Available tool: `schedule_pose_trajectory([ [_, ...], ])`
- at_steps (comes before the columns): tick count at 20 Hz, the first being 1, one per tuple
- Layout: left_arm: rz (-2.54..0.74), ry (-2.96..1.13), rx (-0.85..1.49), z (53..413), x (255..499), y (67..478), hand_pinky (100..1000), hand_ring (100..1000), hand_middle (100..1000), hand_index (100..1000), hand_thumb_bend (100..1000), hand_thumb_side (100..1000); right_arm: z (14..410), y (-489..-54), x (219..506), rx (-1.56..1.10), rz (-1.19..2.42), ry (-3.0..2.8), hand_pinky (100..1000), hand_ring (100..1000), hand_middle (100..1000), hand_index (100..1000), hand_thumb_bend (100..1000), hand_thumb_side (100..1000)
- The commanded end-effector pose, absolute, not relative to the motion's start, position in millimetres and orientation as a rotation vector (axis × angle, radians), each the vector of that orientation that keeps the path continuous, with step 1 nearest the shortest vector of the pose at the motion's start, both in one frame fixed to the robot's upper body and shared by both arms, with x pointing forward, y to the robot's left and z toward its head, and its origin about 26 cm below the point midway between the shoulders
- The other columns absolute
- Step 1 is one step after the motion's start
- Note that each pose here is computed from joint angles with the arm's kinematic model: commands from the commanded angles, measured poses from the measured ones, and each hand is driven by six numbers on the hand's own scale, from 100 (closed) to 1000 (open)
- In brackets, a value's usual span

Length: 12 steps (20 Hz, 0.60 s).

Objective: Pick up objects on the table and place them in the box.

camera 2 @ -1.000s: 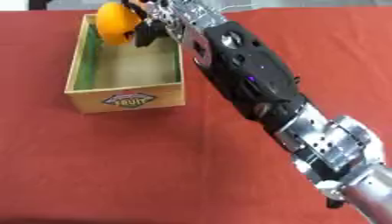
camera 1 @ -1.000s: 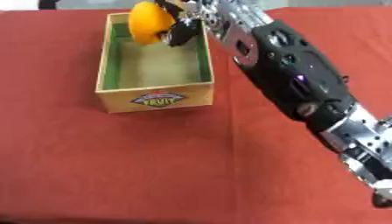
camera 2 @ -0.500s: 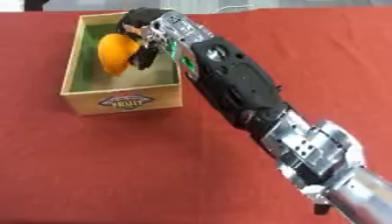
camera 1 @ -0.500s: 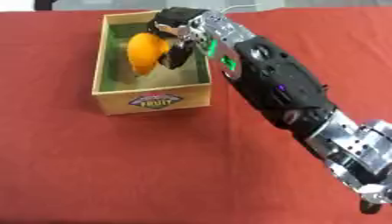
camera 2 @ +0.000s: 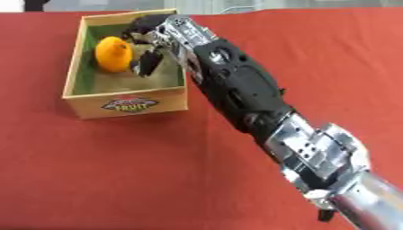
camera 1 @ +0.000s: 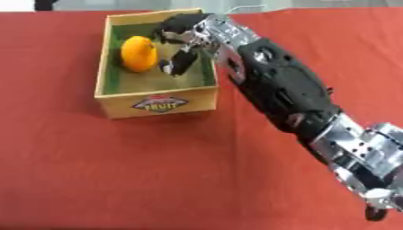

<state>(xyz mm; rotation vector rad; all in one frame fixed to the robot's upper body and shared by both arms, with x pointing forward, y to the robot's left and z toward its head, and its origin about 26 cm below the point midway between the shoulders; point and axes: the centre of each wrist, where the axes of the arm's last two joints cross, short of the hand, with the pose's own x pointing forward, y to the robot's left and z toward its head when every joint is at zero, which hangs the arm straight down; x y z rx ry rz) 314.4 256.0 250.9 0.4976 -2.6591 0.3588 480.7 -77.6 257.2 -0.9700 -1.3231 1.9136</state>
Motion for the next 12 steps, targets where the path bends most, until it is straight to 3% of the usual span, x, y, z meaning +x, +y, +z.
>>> schedule_pose_trajectory([
  [1, 0.352, -2.691, 0.494, 258.9, 310.7, 255.9, 578, 604, 640, 780, 100, 866, 276.4, -74.4, 480.0, -1.052, 1.884, -1.353, 842, 909, 841, 1000, 240, 540],
  [6, 0.348, -2.69, 0.498, 258.6, 310.6, 256.4, 578, 604, 640, 780, 100, 865, 290.5, -79.8, 477.5, -1.097, 1.835, -1.4, 839, 901, 833, 1000, 213, 536],
  [10, 0.348, -2.69, 0.505, 258.5, 310.5, 257.1, 579, 604, 640, 781, 100, 864, 319.0, -87.4, 465.4, -1.129, 1.78, -1.507, 836, 892, 819, 1000, 145, 508],
  [11, 0.348, -2.69, 0.507, 258.4, 310.5, 257.4, 579, 604, 640, 781, 100, 863, 327.2, -90.3, 460.7, -1.137, 1.764, -1.54, 835, 887, 816, 1000, 100, 549],
  [12, 0.348, -2.69, 0.51, 258.3, 310.4, 257.7, 579, 604, 640, 781, 100, 863, 336.2, -94.5, 454.8, -1.147, 1.748, -1.577, 834, 886, 811, 1000, 121, 509],
])
